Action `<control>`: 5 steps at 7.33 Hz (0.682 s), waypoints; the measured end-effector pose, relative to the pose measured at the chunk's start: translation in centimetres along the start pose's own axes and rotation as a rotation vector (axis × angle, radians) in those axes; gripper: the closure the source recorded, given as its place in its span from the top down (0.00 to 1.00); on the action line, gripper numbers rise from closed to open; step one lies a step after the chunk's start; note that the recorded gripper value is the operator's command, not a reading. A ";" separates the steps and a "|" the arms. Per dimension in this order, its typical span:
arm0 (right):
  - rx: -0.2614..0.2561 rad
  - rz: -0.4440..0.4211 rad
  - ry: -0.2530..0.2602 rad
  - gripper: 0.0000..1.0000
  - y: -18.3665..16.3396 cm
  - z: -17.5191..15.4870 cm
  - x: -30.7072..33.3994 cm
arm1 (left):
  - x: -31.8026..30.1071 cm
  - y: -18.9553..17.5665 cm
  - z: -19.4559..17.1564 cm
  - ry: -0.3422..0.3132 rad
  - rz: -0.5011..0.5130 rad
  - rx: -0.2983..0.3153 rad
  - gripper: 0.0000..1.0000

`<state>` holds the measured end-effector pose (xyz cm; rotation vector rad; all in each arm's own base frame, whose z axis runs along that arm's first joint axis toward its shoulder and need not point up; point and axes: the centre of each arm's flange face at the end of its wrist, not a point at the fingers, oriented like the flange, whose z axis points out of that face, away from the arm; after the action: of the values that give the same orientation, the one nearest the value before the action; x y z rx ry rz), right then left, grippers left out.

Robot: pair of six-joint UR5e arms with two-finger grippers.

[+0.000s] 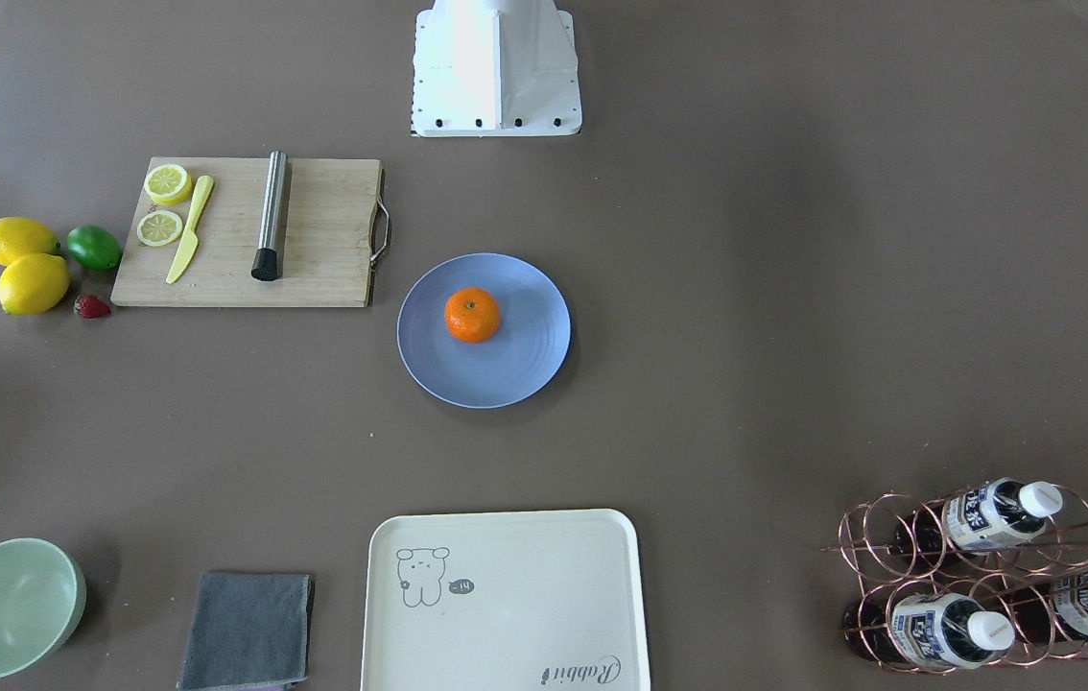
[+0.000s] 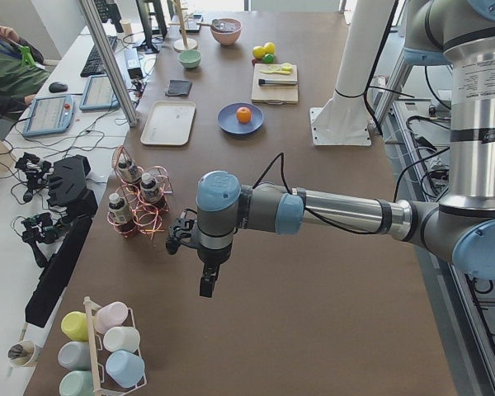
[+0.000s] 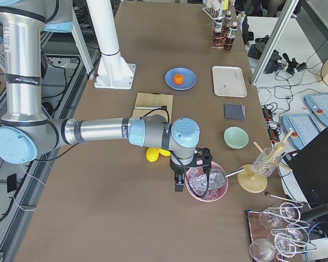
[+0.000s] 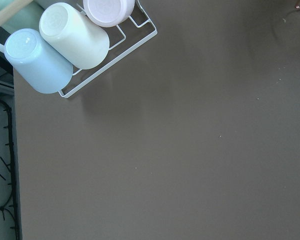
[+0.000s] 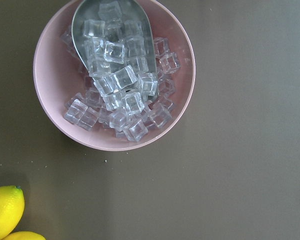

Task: Pick orange to plate

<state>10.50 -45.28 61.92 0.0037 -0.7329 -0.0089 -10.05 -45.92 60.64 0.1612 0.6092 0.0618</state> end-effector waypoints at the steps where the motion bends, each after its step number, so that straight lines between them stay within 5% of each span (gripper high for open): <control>1: 0.000 0.001 0.000 1.00 0.0 0.0 0.0 | -0.1 0.1 0.2 0.000 -0.003 -0.004 0.98; 5: 0.002 0.001 -0.002 1.00 -0.1 -0.1 -0.1 | 0.0 0.0 0.6 0.016 -0.003 -0.011 0.98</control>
<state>10.49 -45.38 61.82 0.0049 -0.7345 -0.0068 -9.72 -45.96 61.09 0.1495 0.6249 0.0634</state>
